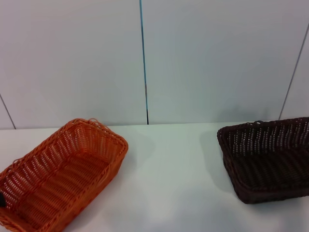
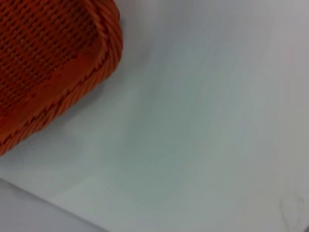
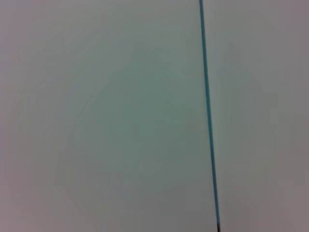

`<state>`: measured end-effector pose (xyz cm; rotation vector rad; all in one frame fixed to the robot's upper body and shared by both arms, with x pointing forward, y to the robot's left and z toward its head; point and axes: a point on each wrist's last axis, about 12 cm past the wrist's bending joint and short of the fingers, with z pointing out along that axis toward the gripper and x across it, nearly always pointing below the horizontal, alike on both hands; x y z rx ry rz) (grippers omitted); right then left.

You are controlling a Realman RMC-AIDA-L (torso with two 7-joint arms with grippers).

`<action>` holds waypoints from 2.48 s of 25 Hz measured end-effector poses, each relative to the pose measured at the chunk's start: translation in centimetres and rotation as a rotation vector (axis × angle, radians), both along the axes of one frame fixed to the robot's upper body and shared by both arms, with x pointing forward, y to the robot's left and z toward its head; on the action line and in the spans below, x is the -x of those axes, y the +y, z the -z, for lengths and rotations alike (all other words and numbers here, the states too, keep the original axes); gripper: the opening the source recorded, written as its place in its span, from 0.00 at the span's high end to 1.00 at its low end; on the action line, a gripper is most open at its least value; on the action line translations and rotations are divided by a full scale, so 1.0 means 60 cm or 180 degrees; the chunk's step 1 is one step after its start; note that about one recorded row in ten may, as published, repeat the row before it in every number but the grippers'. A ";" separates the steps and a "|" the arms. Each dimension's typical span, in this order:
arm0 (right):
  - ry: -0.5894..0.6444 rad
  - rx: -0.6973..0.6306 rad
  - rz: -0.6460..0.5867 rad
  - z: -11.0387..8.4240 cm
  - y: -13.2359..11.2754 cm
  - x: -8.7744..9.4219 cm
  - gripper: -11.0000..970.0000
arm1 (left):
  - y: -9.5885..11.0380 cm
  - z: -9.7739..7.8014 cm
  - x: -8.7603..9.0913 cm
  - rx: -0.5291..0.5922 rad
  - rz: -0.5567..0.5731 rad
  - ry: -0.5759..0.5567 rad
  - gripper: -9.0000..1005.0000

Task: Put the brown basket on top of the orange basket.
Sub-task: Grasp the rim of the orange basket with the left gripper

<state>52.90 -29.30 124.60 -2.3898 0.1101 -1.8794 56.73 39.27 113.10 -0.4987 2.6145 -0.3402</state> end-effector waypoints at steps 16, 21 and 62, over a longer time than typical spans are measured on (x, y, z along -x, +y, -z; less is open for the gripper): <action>-0.0021 0.0019 -0.0005 -0.004 -0.001 -0.003 0.05 | -0.032 0.036 -0.024 0.0090 0.0111 0.0151 0.15; -0.0032 0.0025 -0.0008 -0.006 -0.001 -0.004 0.05 | -0.036 0.046 -0.025 0.0117 0.0111 0.0186 0.15; -0.0251 0.0032 -0.0017 -0.024 -0.004 -0.009 0.06 | -0.065 0.062 -0.061 -0.0058 0.0209 0.0012 0.40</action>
